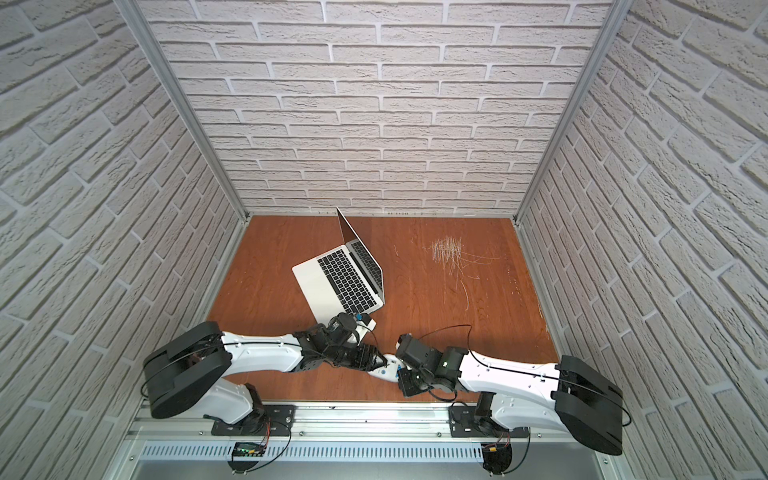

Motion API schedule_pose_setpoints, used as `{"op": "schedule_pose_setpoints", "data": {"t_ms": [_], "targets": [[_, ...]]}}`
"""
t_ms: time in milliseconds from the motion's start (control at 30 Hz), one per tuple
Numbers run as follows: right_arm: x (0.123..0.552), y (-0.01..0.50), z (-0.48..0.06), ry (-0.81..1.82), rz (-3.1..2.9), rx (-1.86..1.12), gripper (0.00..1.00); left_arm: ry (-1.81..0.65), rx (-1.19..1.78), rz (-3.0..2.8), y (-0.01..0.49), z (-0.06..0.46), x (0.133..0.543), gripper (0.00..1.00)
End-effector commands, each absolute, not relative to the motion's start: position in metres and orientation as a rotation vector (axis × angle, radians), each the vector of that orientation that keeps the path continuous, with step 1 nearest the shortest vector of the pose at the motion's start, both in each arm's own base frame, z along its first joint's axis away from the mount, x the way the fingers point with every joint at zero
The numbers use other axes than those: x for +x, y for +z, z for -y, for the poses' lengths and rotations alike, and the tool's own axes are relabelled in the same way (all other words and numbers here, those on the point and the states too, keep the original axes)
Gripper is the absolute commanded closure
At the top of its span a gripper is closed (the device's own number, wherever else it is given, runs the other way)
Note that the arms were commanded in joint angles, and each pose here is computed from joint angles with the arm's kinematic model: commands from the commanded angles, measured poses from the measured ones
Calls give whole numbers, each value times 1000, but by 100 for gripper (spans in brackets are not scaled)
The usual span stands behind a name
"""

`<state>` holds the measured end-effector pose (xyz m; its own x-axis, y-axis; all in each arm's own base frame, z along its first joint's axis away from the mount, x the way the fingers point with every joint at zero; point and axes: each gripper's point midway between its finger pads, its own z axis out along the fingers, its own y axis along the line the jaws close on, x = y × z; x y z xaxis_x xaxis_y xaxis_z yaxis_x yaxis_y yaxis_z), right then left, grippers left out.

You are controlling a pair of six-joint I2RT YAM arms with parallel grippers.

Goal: Remove the wireless mouse receiver from the laptop
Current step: Adjust the mouse at the center of the board, then insert the USB plug into the mouse.

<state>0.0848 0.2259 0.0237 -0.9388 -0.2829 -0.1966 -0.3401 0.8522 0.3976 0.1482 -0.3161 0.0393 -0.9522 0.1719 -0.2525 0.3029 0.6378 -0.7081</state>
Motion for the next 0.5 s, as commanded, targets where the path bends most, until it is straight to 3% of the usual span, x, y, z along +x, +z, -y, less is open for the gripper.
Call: {"op": "schedule_pose_setpoints", "data": {"t_ms": [0,200,467], "targets": [[89,25,-226,663,-2874,-492,97,-1216,392,-2694,37,311,142,38],[90,25,-227,666,-2872,-488,97,-1256,398,-2657,43,310,139,48],[92,22,-228,666,-2872,-481,97,-1266,398,-2642,45,311,140,68]]}}
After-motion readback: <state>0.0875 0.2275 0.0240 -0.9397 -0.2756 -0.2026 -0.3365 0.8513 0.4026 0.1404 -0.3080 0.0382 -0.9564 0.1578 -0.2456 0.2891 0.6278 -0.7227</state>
